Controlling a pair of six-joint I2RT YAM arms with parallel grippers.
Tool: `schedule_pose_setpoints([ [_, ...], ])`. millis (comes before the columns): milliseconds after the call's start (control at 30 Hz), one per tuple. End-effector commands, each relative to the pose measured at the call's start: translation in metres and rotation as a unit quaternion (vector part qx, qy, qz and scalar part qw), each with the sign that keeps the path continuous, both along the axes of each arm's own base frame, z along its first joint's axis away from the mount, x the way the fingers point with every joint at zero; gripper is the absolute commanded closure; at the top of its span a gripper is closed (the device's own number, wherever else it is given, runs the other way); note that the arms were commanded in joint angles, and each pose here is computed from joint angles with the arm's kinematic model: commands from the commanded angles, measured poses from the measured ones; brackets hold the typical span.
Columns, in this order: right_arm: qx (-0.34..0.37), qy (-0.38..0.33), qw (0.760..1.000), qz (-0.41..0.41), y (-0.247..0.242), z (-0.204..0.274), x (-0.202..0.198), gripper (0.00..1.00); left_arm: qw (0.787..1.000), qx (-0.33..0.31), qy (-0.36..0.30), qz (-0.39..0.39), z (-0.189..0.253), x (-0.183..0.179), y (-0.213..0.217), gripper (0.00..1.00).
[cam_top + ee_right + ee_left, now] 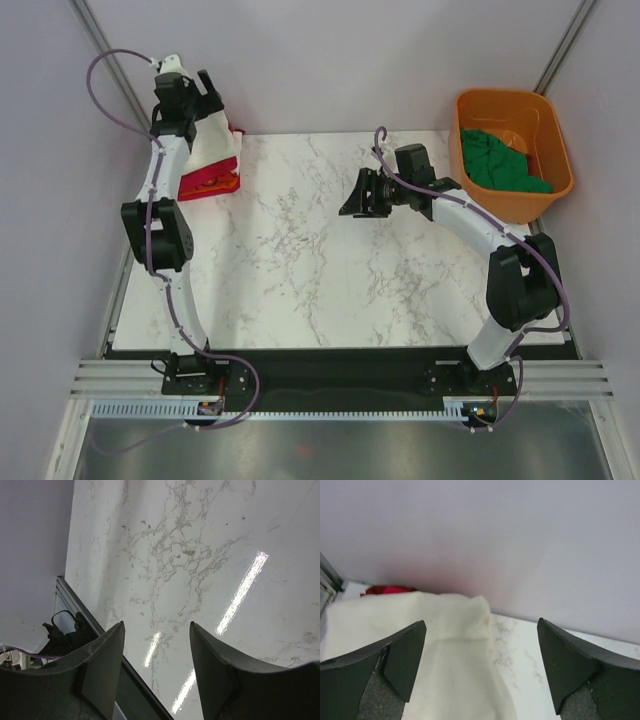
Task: Fold and stack the t-shirts
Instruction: Neatly place the folded tshirt to the corner
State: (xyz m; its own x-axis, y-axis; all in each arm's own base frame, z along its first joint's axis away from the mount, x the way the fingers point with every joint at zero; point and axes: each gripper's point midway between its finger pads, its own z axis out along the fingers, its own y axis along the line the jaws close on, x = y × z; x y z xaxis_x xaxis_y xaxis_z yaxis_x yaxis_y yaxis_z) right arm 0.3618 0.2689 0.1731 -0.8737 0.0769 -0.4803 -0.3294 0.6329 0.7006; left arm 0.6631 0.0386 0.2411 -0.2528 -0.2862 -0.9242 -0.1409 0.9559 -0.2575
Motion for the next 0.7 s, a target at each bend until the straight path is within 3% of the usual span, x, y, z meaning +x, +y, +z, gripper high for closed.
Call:
schedule_pose_setpoints([
  [0, 0.015, -0.031, 0.999, 0.008, 0.007, 0.021, 0.009, 0.37, 0.986, 0.018, -0.168, -0.001, 0.185, -0.046, -0.001, 0.00],
  [167, 0.014, -0.042, 0.999, 0.008, 0.006, 0.025, 0.010, 0.37, 0.978, 0.028, -0.206, 0.005, 0.242, -0.101, -0.003, 0.00],
  [267, 0.011, -0.054, 0.998, 0.011, 0.006, 0.029, 0.009, 0.37, 0.983, 0.007, -0.182, 0.003, 0.225, -0.127, -0.007, 0.00],
  [300, 0.014, -0.062, 0.998, 0.016, 0.008, 0.035, 0.006, 0.36, 0.979, 0.001, -0.201, -0.012, 0.247, -0.156, -0.016, 0.00],
  [333, 0.016, -0.066, 0.997, 0.019, 0.009, 0.037, 0.005, 0.36, 0.986, -0.011, -0.167, -0.021, 0.213, -0.162, -0.021, 0.00],
  [533, 0.045, -0.137, 0.989, 0.042, 0.021, 0.077, -0.017, 0.32, 0.989, -0.037, -0.107, -0.099, 0.138, -0.259, -0.058, 0.00],
  [667, 0.054, -0.170, 0.983, 0.041, 0.023, 0.093, -0.028, 0.30, 0.990, -0.031, -0.066, -0.121, 0.078, -0.299, -0.067, 0.00],
])
